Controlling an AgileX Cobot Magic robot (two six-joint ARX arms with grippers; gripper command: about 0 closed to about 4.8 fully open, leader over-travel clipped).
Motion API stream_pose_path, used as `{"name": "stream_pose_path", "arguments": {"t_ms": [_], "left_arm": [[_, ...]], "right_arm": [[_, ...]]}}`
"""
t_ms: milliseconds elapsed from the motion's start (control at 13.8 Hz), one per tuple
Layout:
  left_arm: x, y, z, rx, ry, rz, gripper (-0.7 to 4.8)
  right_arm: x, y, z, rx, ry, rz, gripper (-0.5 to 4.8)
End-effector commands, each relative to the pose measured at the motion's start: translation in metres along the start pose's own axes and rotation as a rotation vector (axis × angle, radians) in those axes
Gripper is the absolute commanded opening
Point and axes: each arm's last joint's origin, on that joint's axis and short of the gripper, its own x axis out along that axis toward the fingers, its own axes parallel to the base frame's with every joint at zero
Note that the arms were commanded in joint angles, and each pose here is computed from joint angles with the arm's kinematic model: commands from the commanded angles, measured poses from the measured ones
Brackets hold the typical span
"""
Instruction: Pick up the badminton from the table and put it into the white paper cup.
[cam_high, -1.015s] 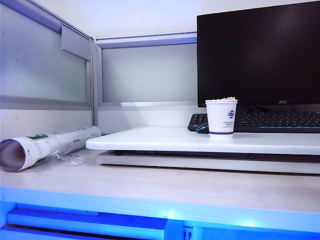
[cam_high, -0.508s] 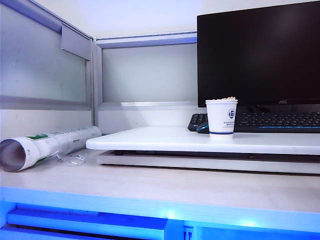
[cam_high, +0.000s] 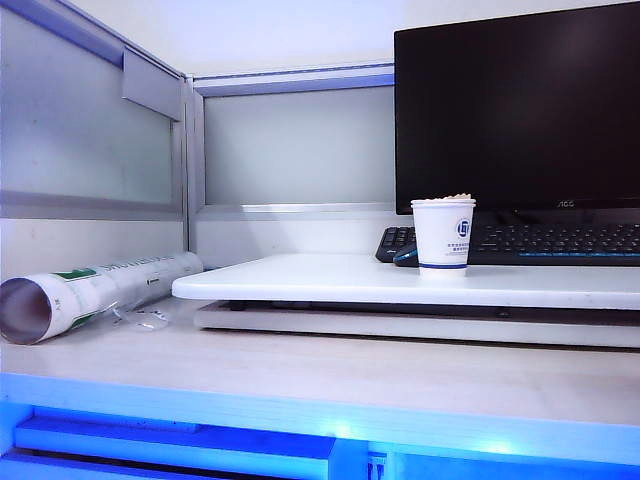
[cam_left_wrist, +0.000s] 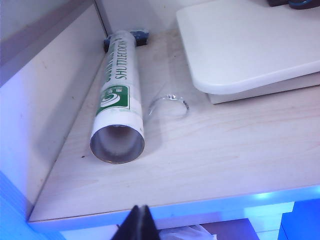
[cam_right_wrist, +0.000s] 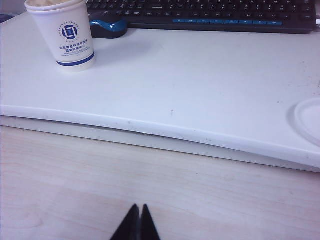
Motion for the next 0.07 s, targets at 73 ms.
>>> {"name": "stream_pose_path", "arguments": {"t_ms": [73], "left_arm": [[0.0008, -0.0008, -0.0034, -0.004, 0.018, -0.008, -0.04]], "right_arm": [[0.0000, 0.0002, 0.0006, -0.003, -0.006, 0.005, -0.06]]}}
